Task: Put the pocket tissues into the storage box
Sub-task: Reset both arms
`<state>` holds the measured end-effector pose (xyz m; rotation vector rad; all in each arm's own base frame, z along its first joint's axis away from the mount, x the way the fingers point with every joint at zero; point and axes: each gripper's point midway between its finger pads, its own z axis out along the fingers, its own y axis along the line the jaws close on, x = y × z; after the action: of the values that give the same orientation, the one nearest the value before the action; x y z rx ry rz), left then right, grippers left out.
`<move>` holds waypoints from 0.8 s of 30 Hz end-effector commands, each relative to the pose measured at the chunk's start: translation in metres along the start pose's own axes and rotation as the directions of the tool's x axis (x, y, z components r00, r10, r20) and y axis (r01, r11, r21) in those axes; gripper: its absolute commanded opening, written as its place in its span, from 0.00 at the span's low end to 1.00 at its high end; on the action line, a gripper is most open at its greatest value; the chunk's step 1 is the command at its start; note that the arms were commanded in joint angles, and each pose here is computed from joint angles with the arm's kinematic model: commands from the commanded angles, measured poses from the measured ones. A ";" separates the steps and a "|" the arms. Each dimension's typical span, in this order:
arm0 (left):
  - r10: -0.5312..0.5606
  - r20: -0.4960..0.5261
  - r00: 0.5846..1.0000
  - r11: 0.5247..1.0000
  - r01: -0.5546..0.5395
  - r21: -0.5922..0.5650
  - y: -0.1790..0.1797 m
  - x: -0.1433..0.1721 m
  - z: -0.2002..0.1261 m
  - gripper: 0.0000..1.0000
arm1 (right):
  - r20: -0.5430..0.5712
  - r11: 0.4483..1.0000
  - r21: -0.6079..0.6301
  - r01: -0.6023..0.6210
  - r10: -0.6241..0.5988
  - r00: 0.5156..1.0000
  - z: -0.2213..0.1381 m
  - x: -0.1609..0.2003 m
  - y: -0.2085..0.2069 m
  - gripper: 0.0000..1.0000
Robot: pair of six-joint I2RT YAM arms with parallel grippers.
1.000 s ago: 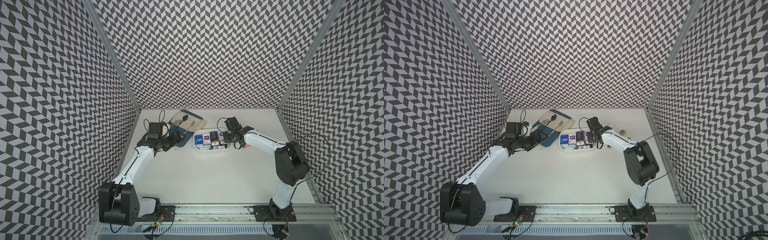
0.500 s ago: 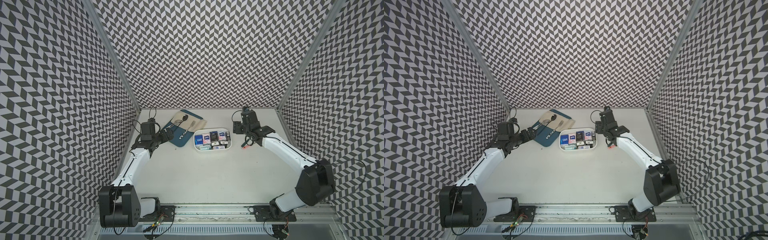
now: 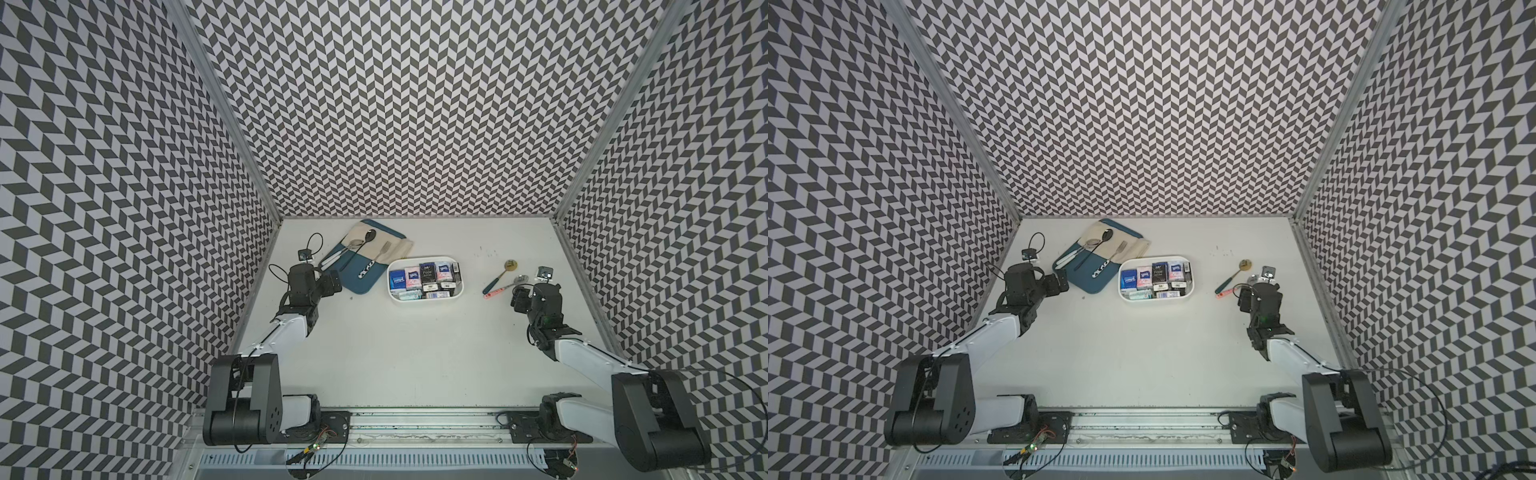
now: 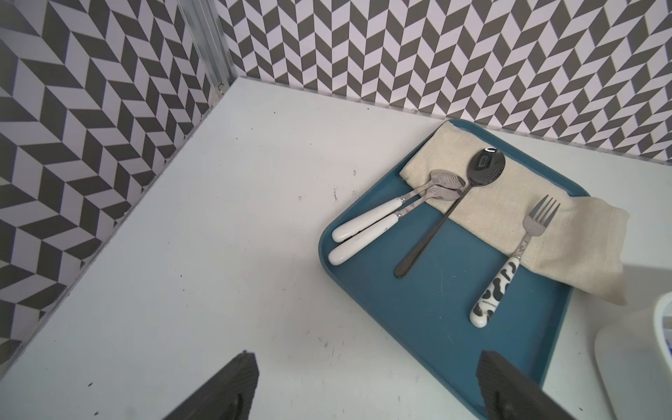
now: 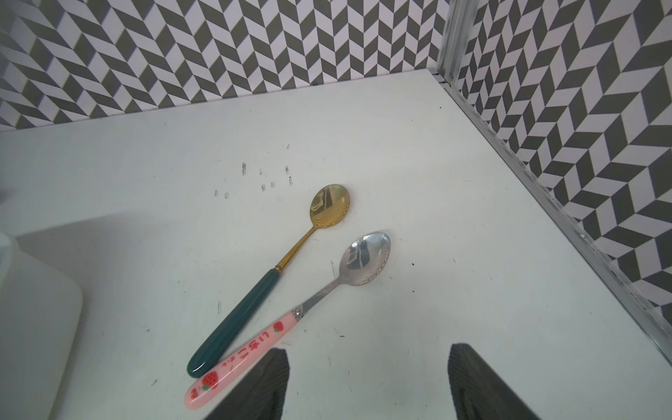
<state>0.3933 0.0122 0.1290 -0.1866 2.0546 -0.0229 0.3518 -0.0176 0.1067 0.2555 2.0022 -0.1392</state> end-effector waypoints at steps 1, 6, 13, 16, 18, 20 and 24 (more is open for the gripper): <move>0.041 0.202 0.979 0.999 -0.041 -0.003 0.001 -0.030 -0.002 1.00 | 0.307 0.997 -0.068 -0.031 0.051 0.951 -0.008 -0.067 0.011 0.73; 0.054 0.309 0.950 0.998 -0.059 0.006 -0.001 -0.028 -0.002 1.00 | 0.401 0.995 -0.096 -0.019 0.056 0.914 -0.006 -0.071 0.009 0.74; 0.093 0.391 0.916 0.995 -0.104 0.007 -0.006 -0.008 -0.010 1.00 | 0.405 0.986 -0.165 0.022 0.048 0.913 -0.003 -0.048 0.016 0.99; 0.094 0.423 0.901 0.994 -0.105 0.004 -0.005 -0.009 -0.015 1.00 | 0.428 0.986 -0.161 0.045 0.029 0.903 0.001 -0.055 0.021 0.99; 0.094 0.420 0.903 0.994 -0.105 0.003 -0.005 -0.008 -0.015 1.00 | 0.451 0.986 -0.160 0.041 0.037 0.892 -0.002 -0.059 0.020 0.99; 0.090 0.404 0.910 0.995 -0.101 0.005 -0.005 -0.006 -0.014 1.00 | 0.411 0.987 -0.156 0.039 0.029 0.911 0.004 -0.056 0.021 0.99; 0.093 0.415 0.905 0.995 -0.103 0.002 -0.005 -0.007 -0.015 1.00 | 0.401 0.987 -0.156 0.039 0.028 0.916 0.005 -0.054 0.021 0.99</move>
<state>0.3835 0.0075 0.1297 -0.0686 1.6868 0.0412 0.3826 -0.0073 0.1409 0.1192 1.6352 -0.0345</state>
